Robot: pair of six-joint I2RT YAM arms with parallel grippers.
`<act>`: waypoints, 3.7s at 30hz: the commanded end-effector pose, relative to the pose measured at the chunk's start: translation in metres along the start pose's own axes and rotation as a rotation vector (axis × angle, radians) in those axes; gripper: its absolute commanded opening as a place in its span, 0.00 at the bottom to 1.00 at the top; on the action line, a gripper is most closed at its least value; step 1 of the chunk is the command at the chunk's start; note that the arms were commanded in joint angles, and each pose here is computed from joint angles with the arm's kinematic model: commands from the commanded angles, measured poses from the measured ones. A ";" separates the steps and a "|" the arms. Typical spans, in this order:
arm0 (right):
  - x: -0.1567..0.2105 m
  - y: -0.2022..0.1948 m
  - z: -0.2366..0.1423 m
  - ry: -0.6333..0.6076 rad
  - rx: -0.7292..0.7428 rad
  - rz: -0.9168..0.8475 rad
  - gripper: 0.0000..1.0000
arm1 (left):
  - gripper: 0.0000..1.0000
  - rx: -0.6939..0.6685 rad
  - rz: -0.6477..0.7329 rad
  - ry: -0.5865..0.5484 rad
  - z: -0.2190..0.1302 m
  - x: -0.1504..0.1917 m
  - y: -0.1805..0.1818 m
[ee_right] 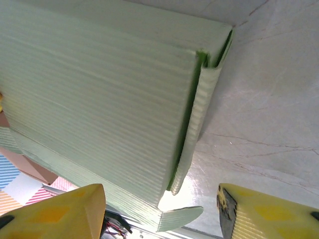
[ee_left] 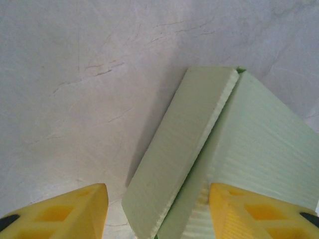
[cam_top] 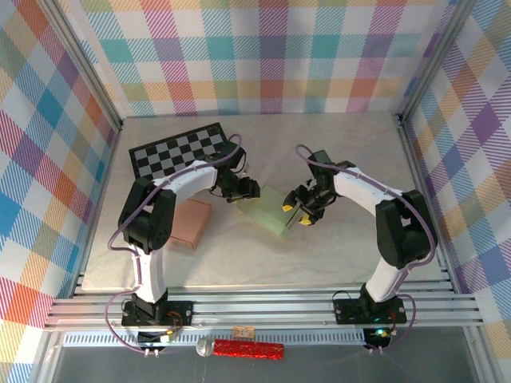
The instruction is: Fold the paper box
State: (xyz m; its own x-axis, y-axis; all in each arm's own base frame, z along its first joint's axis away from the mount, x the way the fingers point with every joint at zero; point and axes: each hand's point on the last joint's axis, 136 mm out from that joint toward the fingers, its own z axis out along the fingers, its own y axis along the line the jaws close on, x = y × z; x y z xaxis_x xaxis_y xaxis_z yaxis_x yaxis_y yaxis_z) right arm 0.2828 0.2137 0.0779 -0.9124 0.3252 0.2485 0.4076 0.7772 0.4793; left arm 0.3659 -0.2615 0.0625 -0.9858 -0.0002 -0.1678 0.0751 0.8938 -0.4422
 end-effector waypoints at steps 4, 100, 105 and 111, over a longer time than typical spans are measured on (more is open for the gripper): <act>-0.004 -0.004 0.010 0.005 0.000 0.008 0.59 | 0.56 0.012 0.007 -0.012 -0.006 0.006 -0.006; -0.060 0.025 0.013 -0.067 -0.383 -0.392 0.73 | 0.13 0.147 -0.143 -0.011 0.010 0.018 0.030; -0.058 0.036 0.012 -0.029 -0.422 -0.412 0.75 | 0.13 0.146 -0.144 -0.012 0.011 0.019 0.033; -0.063 0.024 0.015 -0.040 -0.348 -0.410 0.74 | 0.13 0.131 -0.147 -0.008 0.012 0.021 0.038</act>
State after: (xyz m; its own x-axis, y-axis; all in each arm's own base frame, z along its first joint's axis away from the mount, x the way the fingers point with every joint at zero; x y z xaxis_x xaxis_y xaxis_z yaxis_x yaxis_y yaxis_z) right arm 0.3535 0.2200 0.0570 -0.9949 0.0941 -0.0358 0.0302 0.6180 0.7856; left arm 0.3647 -0.2518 0.0552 -0.9806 -0.1284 -0.1481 -0.0048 0.7711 -0.6367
